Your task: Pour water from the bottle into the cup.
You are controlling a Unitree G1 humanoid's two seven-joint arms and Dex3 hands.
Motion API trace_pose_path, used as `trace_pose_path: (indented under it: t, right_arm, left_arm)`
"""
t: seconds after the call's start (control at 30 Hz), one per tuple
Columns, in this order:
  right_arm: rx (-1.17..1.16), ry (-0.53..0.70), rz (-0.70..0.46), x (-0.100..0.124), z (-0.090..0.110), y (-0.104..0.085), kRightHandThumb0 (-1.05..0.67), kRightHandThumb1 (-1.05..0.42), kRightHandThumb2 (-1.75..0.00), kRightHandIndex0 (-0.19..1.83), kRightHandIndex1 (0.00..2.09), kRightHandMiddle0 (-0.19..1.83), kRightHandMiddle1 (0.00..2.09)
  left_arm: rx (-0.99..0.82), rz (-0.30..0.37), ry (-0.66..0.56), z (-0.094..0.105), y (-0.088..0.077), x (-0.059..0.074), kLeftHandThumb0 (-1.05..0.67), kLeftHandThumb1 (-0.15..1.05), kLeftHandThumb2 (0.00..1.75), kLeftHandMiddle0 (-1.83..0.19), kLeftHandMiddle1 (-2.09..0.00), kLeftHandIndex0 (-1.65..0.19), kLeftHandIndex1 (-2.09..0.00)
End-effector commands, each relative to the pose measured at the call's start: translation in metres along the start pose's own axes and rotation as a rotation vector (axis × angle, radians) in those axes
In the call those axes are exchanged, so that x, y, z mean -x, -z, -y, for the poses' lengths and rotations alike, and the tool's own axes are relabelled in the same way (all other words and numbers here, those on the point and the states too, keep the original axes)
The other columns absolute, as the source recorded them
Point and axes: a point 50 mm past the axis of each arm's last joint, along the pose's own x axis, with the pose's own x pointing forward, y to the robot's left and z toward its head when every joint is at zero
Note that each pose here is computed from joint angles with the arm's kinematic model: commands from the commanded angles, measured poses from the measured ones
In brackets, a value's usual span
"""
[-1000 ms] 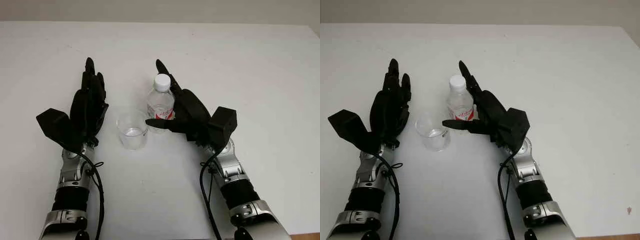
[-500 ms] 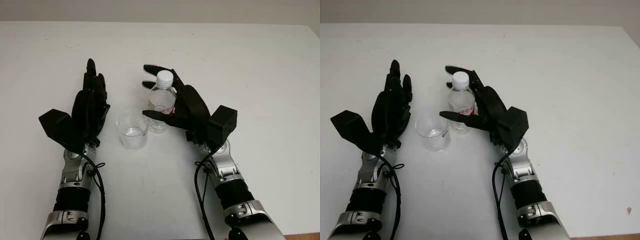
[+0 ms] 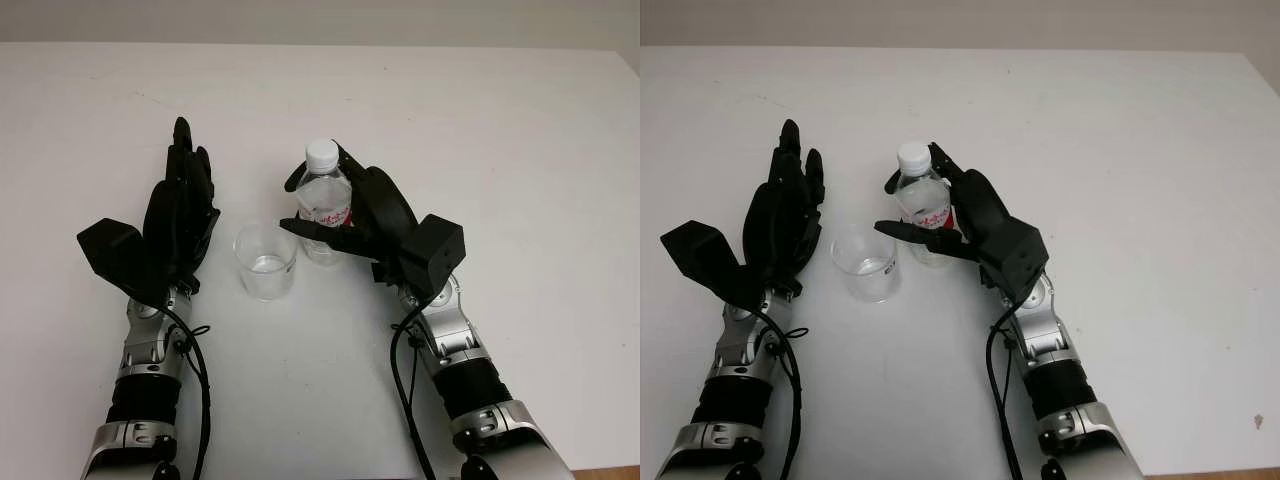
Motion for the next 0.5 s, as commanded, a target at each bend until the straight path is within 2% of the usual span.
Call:
trace_pose_path:
  t: [0.0, 0.17, 0.33, 0.47]
  right_arm:
    - [0.019, 0.028, 0.031, 0.002, 0.001, -0.002, -0.48, -1.05, -0.29, 1.6, 2.09, 1.32, 2.09]
    - [0.038, 0.13, 0.079, 0.001, 0.009, -0.006, -0.42, -1.05, -0.33, 1.58, 2.09, 1.32, 2.09]
    - [0.001, 0.22, 0.123, -0.009, 0.032, -0.018, -0.38, -1.05, -0.33, 1.47, 2.09, 1.21, 2.09]
    - [0.085, 0.263, 0.15, -0.019, 0.053, -0.028, -0.38, -1.05, -0.35, 1.36, 2.09, 1.08, 2.09]
  left_arm:
    - [-0.007, 0.014, 0.007, 0.002, -0.002, -0.001, -0.82, 1.05, 0.7, 0.19, -0.02, 0.19, 0.0]
    - [-0.013, 0.012, 0.008, 0.002, -0.002, -0.002, -0.83, 1.05, 0.7, 0.19, -0.01, 0.19, 0.0]
    - [-0.021, 0.009, 0.007, 0.003, -0.002, -0.002, -0.83, 1.05, 0.7, 0.19, -0.01, 0.19, 0.0]
    - [-0.022, 0.009, 0.002, 0.003, -0.002, -0.002, -0.84, 1.05, 0.7, 0.19, -0.02, 0.19, 0.0]
